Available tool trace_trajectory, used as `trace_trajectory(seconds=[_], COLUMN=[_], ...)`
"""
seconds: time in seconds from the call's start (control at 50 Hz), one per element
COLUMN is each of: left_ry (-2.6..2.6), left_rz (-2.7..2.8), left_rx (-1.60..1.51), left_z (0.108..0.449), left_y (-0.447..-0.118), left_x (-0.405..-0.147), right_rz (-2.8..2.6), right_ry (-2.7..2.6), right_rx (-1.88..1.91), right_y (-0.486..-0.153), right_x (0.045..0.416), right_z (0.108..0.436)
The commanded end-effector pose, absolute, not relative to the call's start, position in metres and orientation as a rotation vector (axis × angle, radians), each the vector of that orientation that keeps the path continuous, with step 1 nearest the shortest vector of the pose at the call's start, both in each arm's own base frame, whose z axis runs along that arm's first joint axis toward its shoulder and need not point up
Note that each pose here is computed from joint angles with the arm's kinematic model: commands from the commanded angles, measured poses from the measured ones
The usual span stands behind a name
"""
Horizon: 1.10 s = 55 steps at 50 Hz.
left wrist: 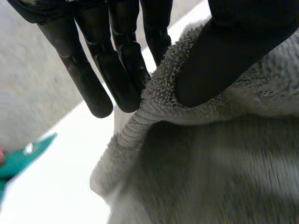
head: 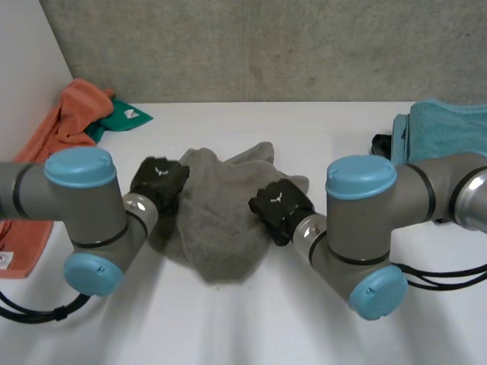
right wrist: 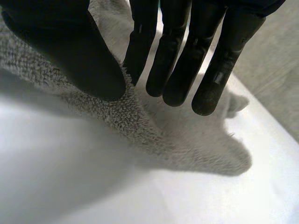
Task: Fold the laundry.
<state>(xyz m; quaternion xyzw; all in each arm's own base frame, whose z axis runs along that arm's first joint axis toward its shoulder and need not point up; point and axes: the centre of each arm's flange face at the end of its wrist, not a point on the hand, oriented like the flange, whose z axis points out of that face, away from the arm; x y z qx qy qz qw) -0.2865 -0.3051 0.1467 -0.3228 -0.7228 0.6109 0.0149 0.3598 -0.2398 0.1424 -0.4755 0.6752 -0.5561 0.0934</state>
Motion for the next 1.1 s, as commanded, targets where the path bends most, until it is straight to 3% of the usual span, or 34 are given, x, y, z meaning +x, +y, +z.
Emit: trace_trajectory(seconds=[0.02,0.2,0.3,0.4,0.66,0.8,0.86,0.96,1.1], left_ry=[-2.02,-1.621,-1.577,-1.655,-2.083,-2.176,-2.208,-2.257,-2.297], left_rz=[2.114,2.373,2.382,2.335,2.033,1.961,1.946,1.99,2.071], left_rx=[-0.915,-0.709,-0.657,-0.676,-0.86,-0.897,-0.891,-0.833,-0.742], left_z=[0.232,0.356,0.37,0.352,0.264,0.244,0.237,0.231,0.22], left_y=[-0.285,-0.237,-0.228,-0.229,-0.214,-0.212,-0.219,-0.242,-0.275], left_x=[-0.293,-0.286,-0.28,-0.28,-0.266,-0.259,-0.259,-0.253,-0.249], right_rz=[-1.79,-2.096,-2.13,-2.088,-1.69,-1.679,-1.618,-1.592,-1.43], right_ry=[1.923,1.689,1.635,1.69,2.028,2.087,2.136,2.126,2.217], right_rx=[-1.225,-0.914,-0.848,-0.861,-0.974,-0.959,-0.97,-1.031,-1.312], right_y=[-0.243,-0.249,-0.244,-0.244,-0.263,-0.266,-0.258,-0.222,-0.195], right_x=[0.356,0.33,0.324,0.32,0.322,0.315,0.309,0.291,0.271], right_z=[0.204,0.329,0.355,0.348,0.262,0.259,0.248,0.258,0.216])
